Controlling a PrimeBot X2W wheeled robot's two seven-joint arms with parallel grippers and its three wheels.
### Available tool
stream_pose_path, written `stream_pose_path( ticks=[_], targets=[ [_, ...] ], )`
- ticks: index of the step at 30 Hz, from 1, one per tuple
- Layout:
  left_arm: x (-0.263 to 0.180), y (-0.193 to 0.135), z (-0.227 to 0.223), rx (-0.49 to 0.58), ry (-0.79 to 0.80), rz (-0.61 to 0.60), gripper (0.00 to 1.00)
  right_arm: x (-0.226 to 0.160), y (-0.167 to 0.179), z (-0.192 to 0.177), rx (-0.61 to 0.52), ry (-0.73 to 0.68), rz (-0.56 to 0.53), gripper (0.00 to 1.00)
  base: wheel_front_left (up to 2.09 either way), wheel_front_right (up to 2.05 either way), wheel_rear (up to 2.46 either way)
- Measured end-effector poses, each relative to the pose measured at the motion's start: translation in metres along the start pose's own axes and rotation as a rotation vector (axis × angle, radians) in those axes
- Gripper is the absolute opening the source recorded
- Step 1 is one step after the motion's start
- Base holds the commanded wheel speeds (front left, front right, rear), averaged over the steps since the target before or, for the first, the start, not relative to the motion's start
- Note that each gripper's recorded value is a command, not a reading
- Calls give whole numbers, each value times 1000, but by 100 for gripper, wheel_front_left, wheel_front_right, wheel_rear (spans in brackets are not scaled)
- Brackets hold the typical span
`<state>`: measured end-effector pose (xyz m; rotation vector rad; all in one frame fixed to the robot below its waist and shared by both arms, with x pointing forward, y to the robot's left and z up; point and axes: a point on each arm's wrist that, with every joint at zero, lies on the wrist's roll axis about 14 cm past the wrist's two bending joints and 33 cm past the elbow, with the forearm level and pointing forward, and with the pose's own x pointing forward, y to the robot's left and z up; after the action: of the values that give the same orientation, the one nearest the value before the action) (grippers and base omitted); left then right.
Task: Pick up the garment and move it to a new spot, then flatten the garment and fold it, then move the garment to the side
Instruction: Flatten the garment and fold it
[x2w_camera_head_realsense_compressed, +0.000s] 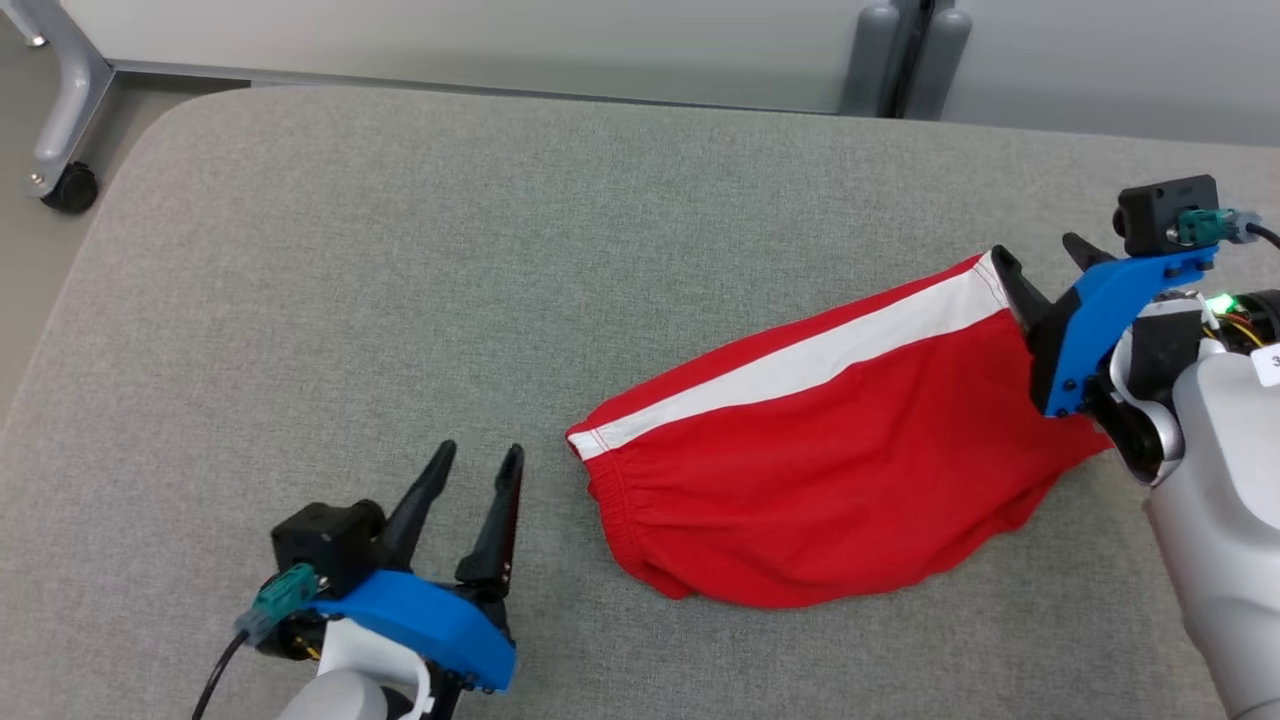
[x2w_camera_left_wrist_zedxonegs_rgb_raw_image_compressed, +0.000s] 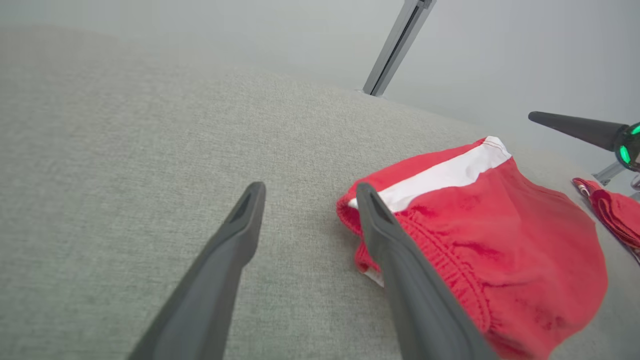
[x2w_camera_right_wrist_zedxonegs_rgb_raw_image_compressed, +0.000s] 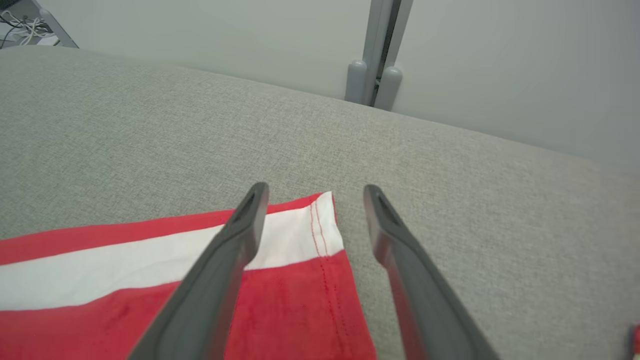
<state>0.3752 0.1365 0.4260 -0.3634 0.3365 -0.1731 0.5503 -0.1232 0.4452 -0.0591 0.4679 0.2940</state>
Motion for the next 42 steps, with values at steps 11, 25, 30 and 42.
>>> stream_pose_path(
  ticks=[11, 25, 30, 42],
  targets=[
    [-30, 28, 56, 79, -218, 125, 100, -37, -31, -57, 17, 243, -38, 100, 0, 0, 0],
    [-42, 50, 57, 65, -245, 230, 100, -29, -1, -93, 43, 402, 42, 56, 0, 0, 0],
    [-42, 50, 59, 55, -261, 238, 100, -23, 13, -90, 62, 363, 62, 5, 0, 0, 0],
    [-25, 19, 49, 86, -233, 127, 100, -43, -2, -74, 199, 139, 1, 0, 0, 0, 0]
  ],
)
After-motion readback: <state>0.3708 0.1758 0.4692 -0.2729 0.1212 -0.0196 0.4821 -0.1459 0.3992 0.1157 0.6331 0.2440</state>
